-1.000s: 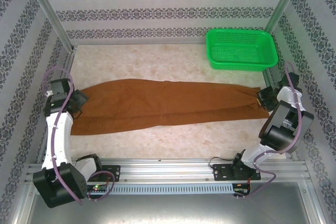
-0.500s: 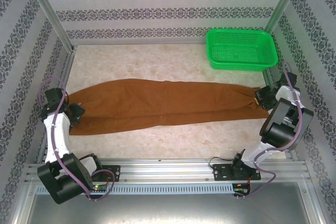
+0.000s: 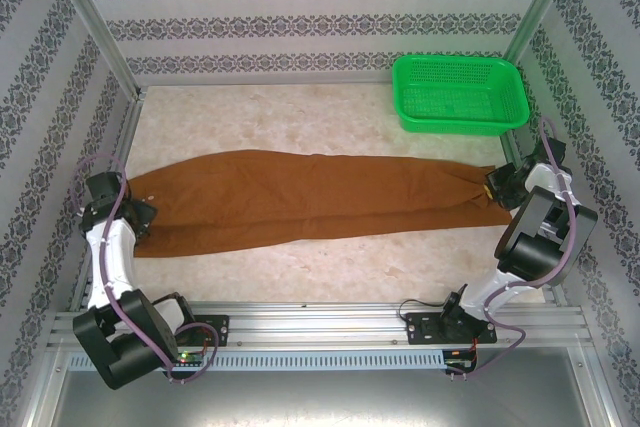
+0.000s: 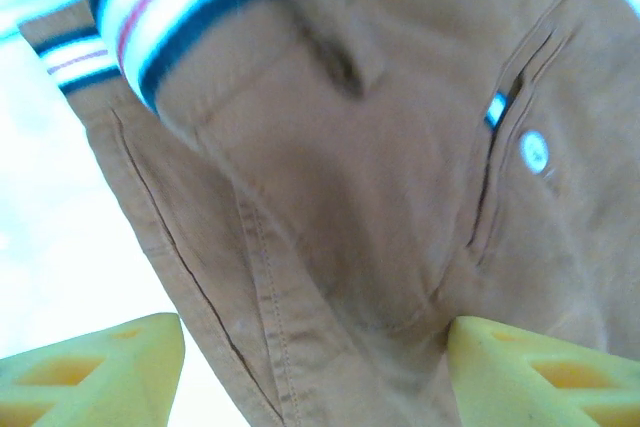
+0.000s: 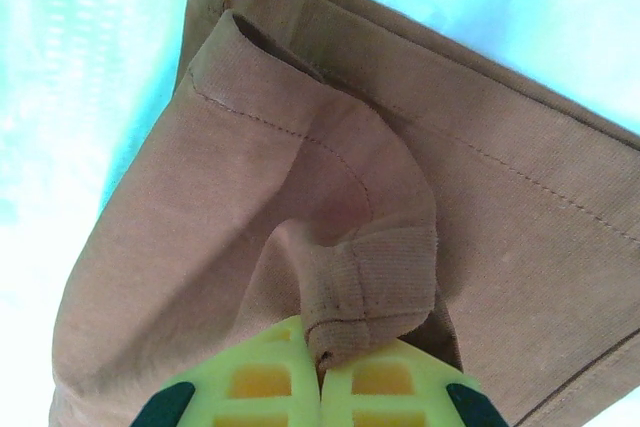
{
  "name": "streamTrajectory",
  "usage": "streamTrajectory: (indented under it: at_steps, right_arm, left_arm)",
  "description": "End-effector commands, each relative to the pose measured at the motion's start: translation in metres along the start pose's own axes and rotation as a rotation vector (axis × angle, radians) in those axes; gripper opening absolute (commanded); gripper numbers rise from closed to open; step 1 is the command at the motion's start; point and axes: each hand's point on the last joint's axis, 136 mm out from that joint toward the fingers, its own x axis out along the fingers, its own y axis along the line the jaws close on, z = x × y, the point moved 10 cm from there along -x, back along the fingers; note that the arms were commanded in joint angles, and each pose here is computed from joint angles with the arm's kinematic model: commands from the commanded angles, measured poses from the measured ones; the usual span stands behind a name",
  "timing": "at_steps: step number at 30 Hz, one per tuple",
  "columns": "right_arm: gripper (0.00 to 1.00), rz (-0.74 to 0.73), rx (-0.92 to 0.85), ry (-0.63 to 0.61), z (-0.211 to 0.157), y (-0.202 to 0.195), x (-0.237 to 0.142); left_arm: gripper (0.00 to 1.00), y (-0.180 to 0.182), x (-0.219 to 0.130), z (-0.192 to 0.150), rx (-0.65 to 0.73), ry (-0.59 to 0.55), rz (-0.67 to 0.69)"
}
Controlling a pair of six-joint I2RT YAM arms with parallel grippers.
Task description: Roll up the long pants
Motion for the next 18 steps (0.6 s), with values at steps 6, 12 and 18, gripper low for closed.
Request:
streamTrajectory:
  at_steps: [6,12,18]
  right_arm:
    - [0.00,0.037,-0.005,0.046,-0.005,0.005,0.010]
    - [0.00,0.038,-0.004,0.040,-0.003,0.005,0.008]
    - [0.00,0.039,-0.006,0.027,-0.001,0.007,0.004]
  left_arm:
    - [0.73,-0.012,-0.009,0.027,-0.025,-0.117,-0.028]
    - [0.73,-0.012,0.003,0.024,-0.033,-0.080,-0.020]
    - [0.67,-0.007,0.020,0.018,-0.031,-0.044,0.020]
